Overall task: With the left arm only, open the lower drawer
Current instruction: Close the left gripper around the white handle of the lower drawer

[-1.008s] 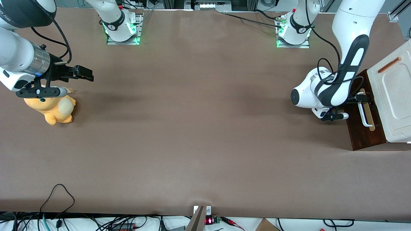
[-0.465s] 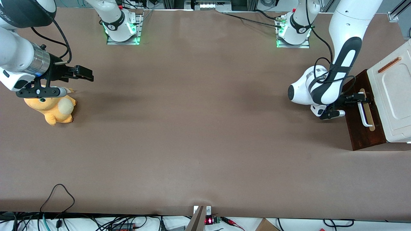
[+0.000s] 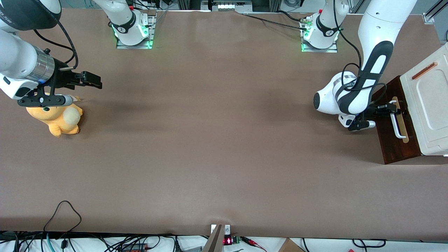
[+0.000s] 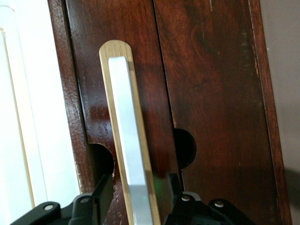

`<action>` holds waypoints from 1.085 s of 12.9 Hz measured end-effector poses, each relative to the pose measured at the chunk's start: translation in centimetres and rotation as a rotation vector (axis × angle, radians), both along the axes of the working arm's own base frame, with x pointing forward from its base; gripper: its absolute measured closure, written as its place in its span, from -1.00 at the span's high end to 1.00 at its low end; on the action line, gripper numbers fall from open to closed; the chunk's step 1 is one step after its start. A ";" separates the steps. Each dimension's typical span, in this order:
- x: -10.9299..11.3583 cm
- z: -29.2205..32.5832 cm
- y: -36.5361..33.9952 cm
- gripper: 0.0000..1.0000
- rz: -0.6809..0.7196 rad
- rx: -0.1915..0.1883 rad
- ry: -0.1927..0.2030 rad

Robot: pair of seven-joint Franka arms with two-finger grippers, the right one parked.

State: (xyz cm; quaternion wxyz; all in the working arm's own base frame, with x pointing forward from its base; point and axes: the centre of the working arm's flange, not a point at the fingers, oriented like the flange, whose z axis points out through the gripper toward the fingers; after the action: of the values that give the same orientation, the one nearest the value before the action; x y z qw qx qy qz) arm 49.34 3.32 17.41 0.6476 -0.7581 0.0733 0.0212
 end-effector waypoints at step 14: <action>0.0 -0.3 0.4 -0.15 -0.002 0.003 0.005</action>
State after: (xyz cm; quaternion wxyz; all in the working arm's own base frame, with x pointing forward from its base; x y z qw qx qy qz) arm 49.32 3.75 17.13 0.6488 -0.7569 0.0757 0.0225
